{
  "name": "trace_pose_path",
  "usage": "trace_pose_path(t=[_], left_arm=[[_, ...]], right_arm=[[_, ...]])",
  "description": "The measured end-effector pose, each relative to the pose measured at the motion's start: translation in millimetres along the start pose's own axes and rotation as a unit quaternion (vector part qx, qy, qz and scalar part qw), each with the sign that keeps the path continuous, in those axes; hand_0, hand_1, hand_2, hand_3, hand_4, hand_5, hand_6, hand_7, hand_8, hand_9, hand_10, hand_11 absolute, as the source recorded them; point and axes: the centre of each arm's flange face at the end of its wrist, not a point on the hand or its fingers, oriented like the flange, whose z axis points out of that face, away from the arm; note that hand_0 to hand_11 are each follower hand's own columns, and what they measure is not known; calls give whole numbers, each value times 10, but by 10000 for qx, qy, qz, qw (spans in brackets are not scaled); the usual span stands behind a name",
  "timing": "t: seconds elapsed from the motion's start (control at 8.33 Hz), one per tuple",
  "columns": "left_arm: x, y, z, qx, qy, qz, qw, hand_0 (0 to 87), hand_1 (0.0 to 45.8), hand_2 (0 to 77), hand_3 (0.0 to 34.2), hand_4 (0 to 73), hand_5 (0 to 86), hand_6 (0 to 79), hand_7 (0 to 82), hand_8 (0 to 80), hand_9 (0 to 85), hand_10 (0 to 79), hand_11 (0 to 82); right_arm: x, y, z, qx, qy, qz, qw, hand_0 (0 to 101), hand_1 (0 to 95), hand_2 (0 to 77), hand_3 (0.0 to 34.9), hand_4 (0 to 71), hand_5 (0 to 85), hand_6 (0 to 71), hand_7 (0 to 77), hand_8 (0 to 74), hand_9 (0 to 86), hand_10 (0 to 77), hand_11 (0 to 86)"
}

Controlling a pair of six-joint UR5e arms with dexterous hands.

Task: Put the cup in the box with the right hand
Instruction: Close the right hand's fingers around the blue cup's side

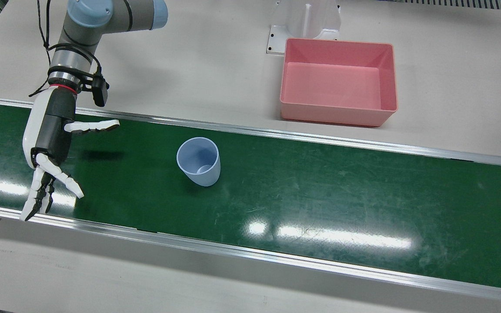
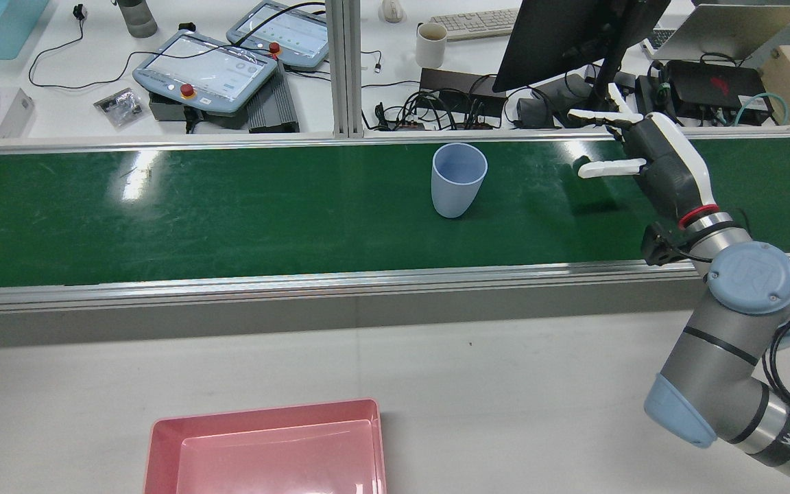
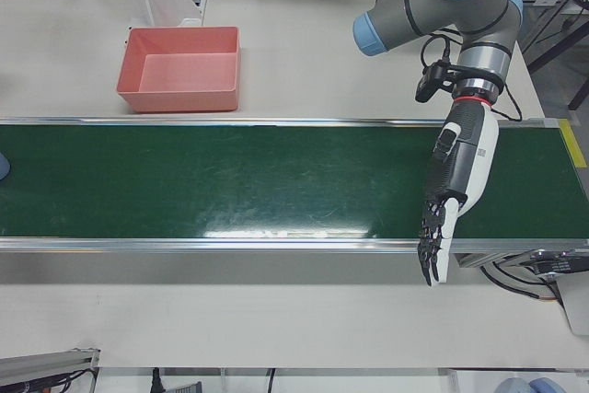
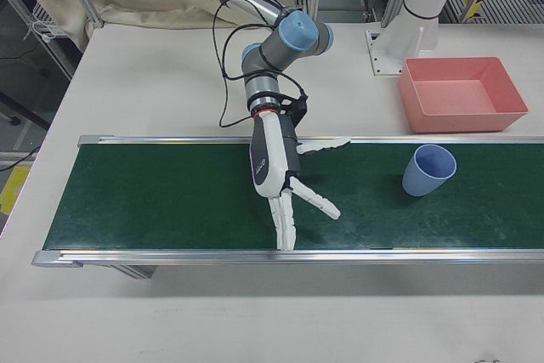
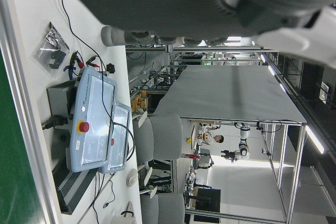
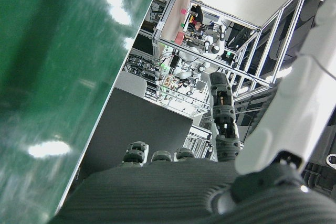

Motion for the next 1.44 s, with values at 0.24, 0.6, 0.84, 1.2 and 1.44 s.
trace_pose_path(t=[0.24,0.6,0.84,1.2,1.44], left_arm=[[0,0,0,0,0,0,10000,0,5,5,0,0,0,0,0,0,0,0,0],[-5,0,2,0,-5,0,10000,0,5,5,0,0,0,0,0,0,0,0,0],[-3,0,1,0,-3,0,10000,0,5,0,0,0,0,0,0,0,0,0,0],[-3,0,1,0,-3,0,10000,0,5,0,0,0,0,0,0,0,0,0,0],[0,0,0,0,0,0,10000,0,5,0,0,0,0,0,0,0,0,0,0]], right_arm=[[55,0,-34,-9,65,88,9999,478,65,11,0,278,22,16,16,5,5,44,71],[159,41,-75,-43,170,98,9998,473,65,11,0,218,22,5,16,5,5,38,71],[253,85,-110,-78,256,105,9996,475,76,11,1,218,22,5,16,5,5,33,60],[332,144,-149,-130,337,135,9993,473,76,11,1,229,22,5,16,5,5,33,60],[353,156,-158,-144,352,157,9992,475,76,11,2,185,22,5,16,5,5,33,60]])
